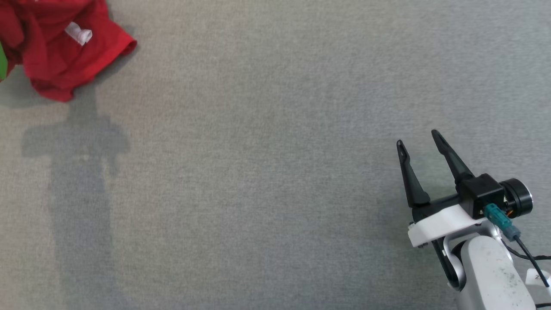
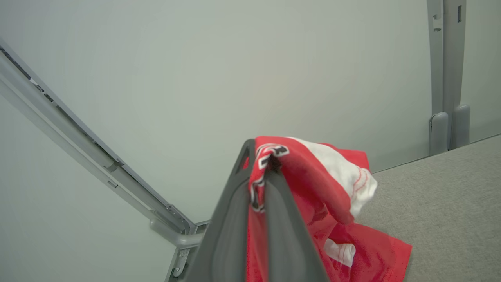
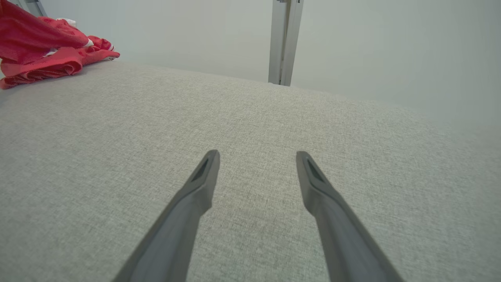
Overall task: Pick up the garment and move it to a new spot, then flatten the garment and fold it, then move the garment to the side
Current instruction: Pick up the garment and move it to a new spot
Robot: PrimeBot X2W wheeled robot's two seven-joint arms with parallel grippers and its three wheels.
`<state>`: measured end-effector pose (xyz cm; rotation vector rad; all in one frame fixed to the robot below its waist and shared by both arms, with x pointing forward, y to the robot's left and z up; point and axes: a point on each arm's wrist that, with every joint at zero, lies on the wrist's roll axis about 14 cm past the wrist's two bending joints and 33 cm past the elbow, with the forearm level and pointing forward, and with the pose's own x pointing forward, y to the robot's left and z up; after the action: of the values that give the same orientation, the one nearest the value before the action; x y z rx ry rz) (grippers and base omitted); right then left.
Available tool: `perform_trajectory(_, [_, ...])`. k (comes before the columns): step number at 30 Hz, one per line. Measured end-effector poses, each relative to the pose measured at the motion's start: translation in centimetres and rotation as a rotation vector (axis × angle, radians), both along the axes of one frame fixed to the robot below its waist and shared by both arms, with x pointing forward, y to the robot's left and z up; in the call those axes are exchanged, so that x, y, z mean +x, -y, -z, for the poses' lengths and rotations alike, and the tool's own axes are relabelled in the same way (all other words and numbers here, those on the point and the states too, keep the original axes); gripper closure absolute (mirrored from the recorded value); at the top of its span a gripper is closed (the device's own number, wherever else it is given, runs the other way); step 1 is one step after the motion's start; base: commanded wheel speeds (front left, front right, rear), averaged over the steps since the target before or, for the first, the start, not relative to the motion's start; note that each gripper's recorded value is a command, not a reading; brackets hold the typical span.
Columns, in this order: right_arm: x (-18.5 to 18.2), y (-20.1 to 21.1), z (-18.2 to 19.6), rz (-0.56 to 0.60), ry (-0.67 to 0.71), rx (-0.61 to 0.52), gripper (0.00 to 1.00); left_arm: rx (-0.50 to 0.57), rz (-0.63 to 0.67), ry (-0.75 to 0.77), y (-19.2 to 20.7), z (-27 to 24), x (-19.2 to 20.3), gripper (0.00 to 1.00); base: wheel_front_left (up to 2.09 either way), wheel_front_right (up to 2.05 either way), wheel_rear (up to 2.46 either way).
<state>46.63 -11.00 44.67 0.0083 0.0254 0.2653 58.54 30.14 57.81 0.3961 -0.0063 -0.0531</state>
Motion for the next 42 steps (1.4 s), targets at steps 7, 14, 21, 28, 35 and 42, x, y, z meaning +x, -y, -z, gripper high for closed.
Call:
perform_trajectory(7, [-2.3, 3.2, -3.1, 0.091, 0.048, 0.027, 0.00, 0.021, 0.159, 0.097, 6.6, -6.3, 0.1, 1.00, 0.00, 0.00, 0.00])
perform_trajectory(14, [-5.3, 8.2, -4.6, 0.229, 0.072, 0.014, 0.00, -0.097, 0.391, 0.161, 18.1, -8.9, -0.8, 1.00, 0.00, 0.00, 0.00])
perform_trajectory(21, [-7.5, 11.4, -5.6, 0.323, 0.092, 0.015, 0.00, -0.214, 0.639, 0.078, 30.1, -4.8, -4.6, 1.00, 0.00, 0.00, 0.00])
perform_trajectory(28, [-8.3, 12.6, -5.1, 0.363, 0.072, 0.019, 0.00, -0.303, 0.835, -0.151, 39.3, 4.1, -10.8, 1.00, 0.00, 0.00, 0.00])
perform_trajectory(35, [-8.2, 13.2, -4.3, 0.382, 0.047, 0.019, 0.00, -0.330, 0.923, -0.302, 42.9, 9.7, -14.6, 1.00, 0.00, 0.00, 0.00])
perform_trajectory(42, [-8.5, 13.4, -3.2, 0.390, 0.011, 0.021, 0.00, -0.397, 1.007, -0.373, 45.1, 11.3, -17.8, 0.00, 0.00, 0.00, 0.00])
